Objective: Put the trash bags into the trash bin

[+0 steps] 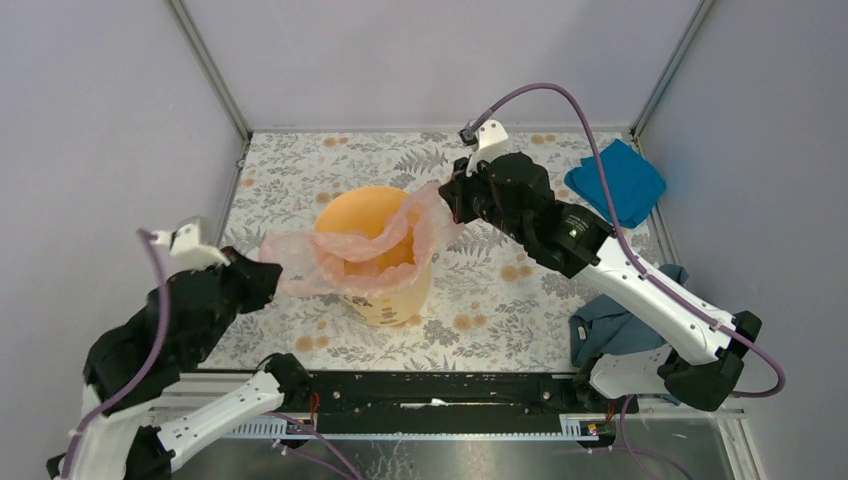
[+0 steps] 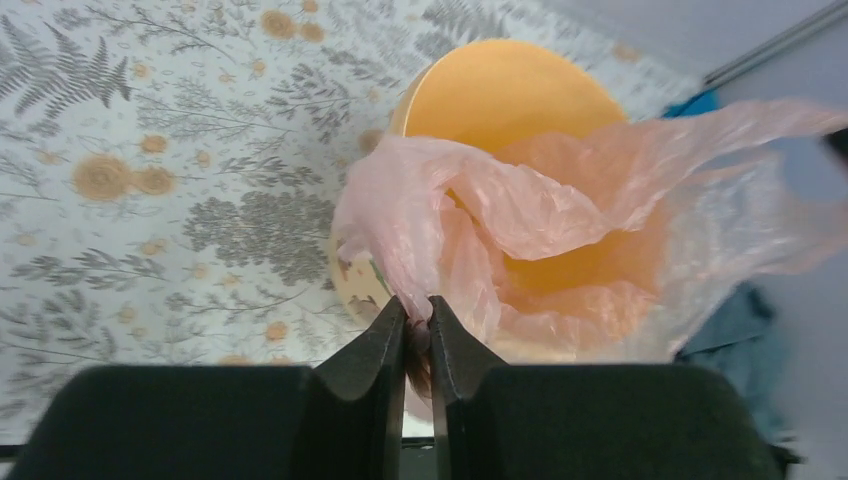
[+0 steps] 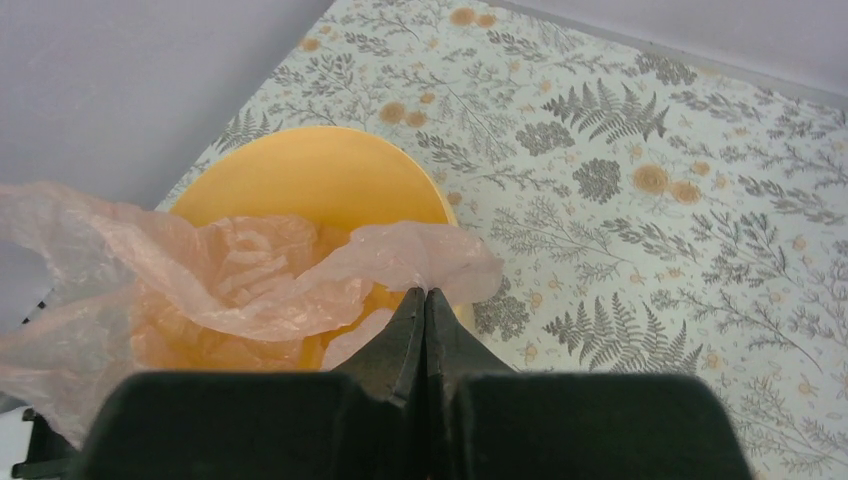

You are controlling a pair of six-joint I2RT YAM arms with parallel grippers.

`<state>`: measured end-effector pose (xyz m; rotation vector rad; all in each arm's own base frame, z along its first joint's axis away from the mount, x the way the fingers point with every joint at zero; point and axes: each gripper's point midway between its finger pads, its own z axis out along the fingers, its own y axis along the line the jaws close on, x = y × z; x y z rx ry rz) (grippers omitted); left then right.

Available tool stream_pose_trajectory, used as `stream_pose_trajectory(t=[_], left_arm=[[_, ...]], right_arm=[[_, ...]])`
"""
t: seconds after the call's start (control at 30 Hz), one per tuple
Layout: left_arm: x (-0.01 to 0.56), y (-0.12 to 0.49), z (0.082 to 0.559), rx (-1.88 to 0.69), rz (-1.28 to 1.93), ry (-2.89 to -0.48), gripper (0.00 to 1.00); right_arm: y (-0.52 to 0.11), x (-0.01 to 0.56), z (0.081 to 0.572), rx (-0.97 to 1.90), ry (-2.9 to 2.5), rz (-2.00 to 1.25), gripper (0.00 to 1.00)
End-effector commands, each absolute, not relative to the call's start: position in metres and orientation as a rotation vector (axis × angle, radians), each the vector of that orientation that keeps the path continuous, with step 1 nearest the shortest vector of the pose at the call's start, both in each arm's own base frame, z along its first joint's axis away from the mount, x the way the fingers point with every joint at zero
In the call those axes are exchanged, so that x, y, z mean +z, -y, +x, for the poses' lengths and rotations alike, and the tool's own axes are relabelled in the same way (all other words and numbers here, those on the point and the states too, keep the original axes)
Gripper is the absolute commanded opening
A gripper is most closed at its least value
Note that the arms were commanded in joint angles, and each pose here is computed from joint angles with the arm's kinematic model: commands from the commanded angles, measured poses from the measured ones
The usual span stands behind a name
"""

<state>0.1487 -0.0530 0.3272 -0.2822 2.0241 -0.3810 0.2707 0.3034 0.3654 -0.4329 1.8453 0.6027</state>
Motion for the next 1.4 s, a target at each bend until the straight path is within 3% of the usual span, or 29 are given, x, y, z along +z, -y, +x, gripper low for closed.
stream_pose_trajectory(t=[0.0, 0.07, 0.17, 0.3, 0.4, 0.73, 0.97, 1.13, 1.27, 1.37], left_arm=[[0.328, 0.053, 0.148, -0.552, -0.454, -1.902, 0.15], [0.312, 0.056, 0.148, -0.559, -0.487, -1.929, 0.13], [0.285, 0.062, 0.151, -0.532, -0.537, -1.987, 0.07], [0.272, 0.061, 0.152, -0.505, -0.578, -2.009, 0.06], [0.273, 0.058, 0.152, -0.499, -0.579, -1.997, 0.06], [0.261, 0.050, 0.147, -0.446, -0.586, -2.029, 0.06], [0.259, 0.028, 0.140, -0.354, -0.663, -2.026, 0.05], [0.258, 0.023, 0.138, -0.336, -0.669, -2.024, 0.04], [0.256, 0.016, 0.136, -0.298, -0.685, -2.025, 0.04], [0.259, 0.011, 0.135, -0.279, -0.702, -2.009, 0.03]], right_arm=[[-0.295, 0.357, 0.273, 0.628, -1.871, -0.388, 0.00], [-0.297, 0.347, 0.276, 0.624, -1.886, -0.406, 0.02], [-0.302, 0.333, 0.271, 0.627, -1.924, -0.470, 0.32], [-0.298, 0.325, 0.257, 0.639, -2.037, -0.474, 0.82], [-0.297, 0.320, 0.244, 0.699, -2.085, -0.459, 0.99], [-0.276, 0.309, 0.254, 0.722, -2.011, -0.208, 1.00], [-0.283, 0.328, 0.237, 0.882, -1.843, -0.299, 1.00], [-0.276, 0.321, 0.242, 0.933, -1.854, -0.119, 0.99], [-0.284, 0.307, 0.252, 0.985, -1.869, -0.013, 0.90], [-0.288, 0.301, 0.258, 0.978, -1.869, 0.003, 0.88]])
